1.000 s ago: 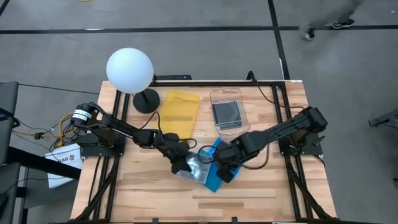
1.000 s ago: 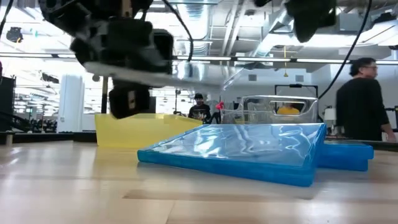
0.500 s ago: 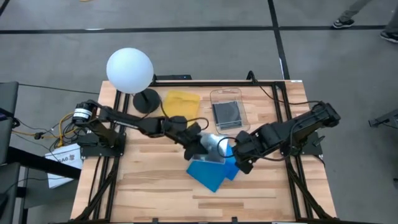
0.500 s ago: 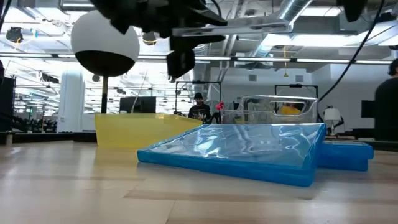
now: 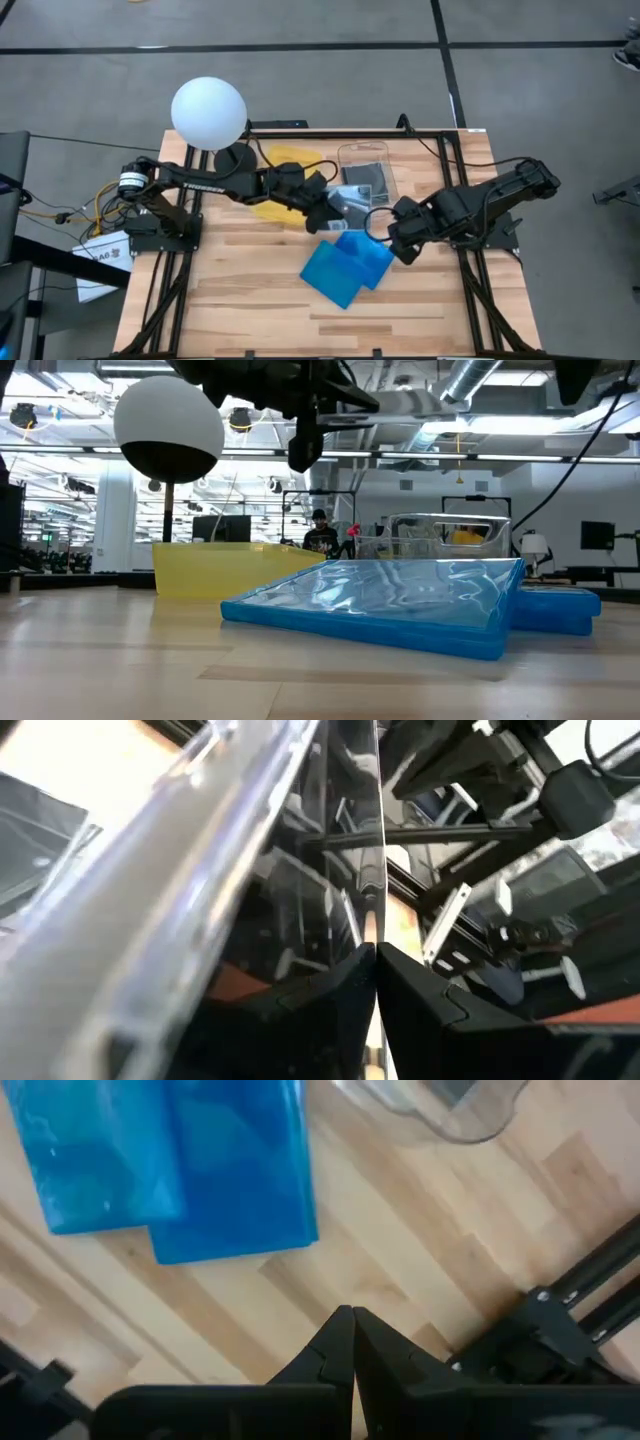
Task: Pick & place jewel cases by type
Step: Put the black CD case into the transparent bin
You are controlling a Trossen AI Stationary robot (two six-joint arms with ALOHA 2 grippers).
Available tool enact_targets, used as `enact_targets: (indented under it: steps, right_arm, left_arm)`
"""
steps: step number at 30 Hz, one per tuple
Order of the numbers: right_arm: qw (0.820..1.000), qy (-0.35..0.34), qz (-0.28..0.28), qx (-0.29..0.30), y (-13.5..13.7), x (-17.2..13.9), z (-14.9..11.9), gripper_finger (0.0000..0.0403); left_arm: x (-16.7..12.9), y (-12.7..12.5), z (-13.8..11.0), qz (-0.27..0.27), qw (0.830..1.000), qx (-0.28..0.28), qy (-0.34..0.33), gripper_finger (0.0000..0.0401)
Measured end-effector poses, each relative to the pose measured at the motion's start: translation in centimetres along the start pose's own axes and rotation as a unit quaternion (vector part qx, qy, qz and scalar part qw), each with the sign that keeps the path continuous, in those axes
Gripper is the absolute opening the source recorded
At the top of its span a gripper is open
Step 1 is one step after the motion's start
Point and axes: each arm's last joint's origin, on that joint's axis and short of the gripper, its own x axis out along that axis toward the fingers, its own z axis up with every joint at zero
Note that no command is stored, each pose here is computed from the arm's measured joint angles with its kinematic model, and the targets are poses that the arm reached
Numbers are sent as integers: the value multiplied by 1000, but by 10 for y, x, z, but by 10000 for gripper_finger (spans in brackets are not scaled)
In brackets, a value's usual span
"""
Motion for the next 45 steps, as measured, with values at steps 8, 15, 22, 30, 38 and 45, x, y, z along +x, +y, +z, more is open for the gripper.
enact_targets:
  steps: [8, 15, 22, 30, 38, 45]
  right_arm:
    - [999, -13, 2, 29, -30, 0, -12, 0]
    - [999, -11, -3, 47, -49, 8, -16, 0]
    - [999, -3, -20, 38, -55, 16, -9, 0]
    - [999, -19, -20, 40, -61, 13, -8, 0]
    - [998, -41, -14, 46, -69, 7, -10, 0]
    - [997, -48, -19, 49, -69, 7, -10, 0]
  left_arm:
    - [-2, 12, 7, 19, 1000, -7, -15, 83]
    - [-8, 25, 18, 52, 998, -20, -42, 83]
    - [18, 45, 47, 56, 996, -65, -37, 83]
    - [41, 76, 87, 115, 984, -138, 21, 83]
    - [47, 113, 110, 97, 955, -277, 31, 83]
    - [43, 126, 110, 119, 934, -335, 31, 83]
